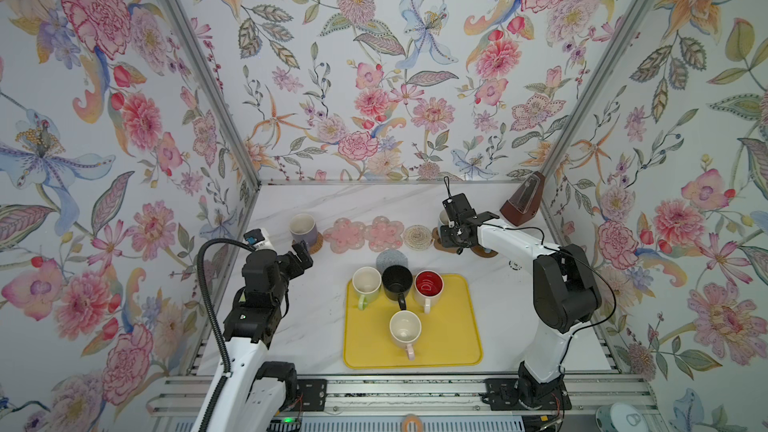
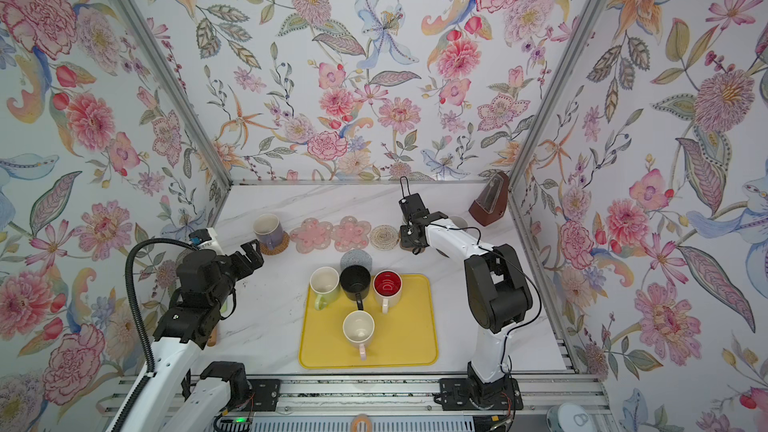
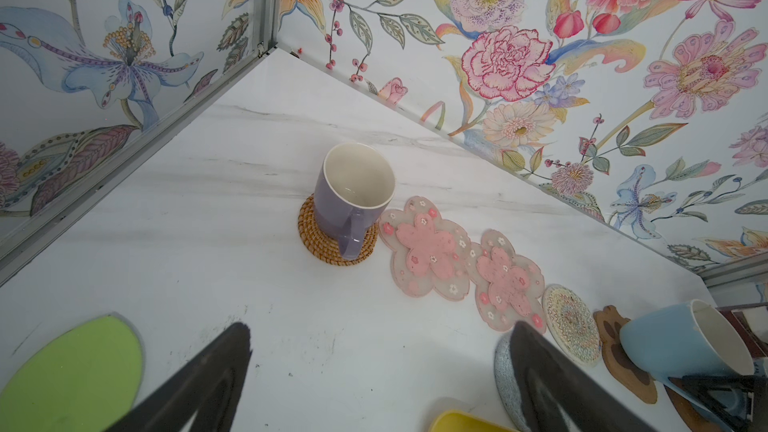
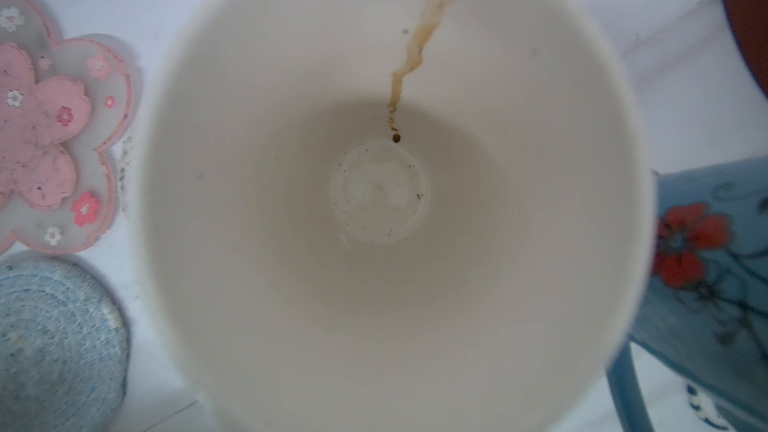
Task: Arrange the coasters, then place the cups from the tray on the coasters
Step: 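Carry the held mug with the right gripper over the brown paw coaster, then lower the mug onto the paw coaster, open the right gripper and rise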
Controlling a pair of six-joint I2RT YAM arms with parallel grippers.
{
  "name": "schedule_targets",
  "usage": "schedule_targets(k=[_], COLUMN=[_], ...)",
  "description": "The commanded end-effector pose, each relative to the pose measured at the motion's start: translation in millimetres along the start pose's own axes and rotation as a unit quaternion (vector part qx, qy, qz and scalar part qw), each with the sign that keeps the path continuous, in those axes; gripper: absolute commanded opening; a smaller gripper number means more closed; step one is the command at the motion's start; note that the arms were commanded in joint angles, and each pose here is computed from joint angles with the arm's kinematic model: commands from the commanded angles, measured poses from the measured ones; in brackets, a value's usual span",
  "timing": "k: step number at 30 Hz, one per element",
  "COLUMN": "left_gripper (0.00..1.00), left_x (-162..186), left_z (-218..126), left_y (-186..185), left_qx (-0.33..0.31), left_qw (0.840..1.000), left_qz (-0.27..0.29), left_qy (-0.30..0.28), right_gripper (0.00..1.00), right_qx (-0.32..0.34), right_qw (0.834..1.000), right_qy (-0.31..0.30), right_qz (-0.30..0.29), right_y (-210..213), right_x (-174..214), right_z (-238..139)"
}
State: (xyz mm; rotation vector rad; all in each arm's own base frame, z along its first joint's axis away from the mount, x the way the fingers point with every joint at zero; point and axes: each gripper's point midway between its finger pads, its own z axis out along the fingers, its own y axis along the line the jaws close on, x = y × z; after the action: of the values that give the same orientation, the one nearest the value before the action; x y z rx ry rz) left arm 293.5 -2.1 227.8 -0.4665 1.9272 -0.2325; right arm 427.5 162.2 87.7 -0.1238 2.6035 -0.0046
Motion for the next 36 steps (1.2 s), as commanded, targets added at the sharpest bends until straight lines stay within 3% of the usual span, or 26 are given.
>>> schedule_targets(k=[1, 26, 30, 36], left_gripper=[0.99, 0.99, 0.99, 0.99], left_x=[6.1, 7.3, 6.5, 6.2], left_z=[3.3, 7.1, 7.2, 8.0], left_y=[2.2, 3.0, 2.7, 2.1], left_qx=[-0.001, -0.004, -0.004, -0.004], left_qw=[1.0, 1.0, 1.0, 1.0], left_qz=[0.001, 0.002, 0.002, 0.002], left_qy=[0.007, 0.01, 0.009, 0.01], right_gripper=[0.0, 0.07, 0.17, 0.47], right_qx=[-0.004, -0.008, -0.011, -0.016], right_qw=[0.999, 1.0, 0.999, 0.998], right_qy=[-0.044, -0.019, -0.027, -0.044], right_qz=[0.008, 0.022, 0.026, 0.032], right_y=[1.4, -0.6, -0.5, -0.9], right_x=[-30.1, -15.4, -19.3, -27.4], right_z=[-7.5, 13.8, 7.6, -5.7])
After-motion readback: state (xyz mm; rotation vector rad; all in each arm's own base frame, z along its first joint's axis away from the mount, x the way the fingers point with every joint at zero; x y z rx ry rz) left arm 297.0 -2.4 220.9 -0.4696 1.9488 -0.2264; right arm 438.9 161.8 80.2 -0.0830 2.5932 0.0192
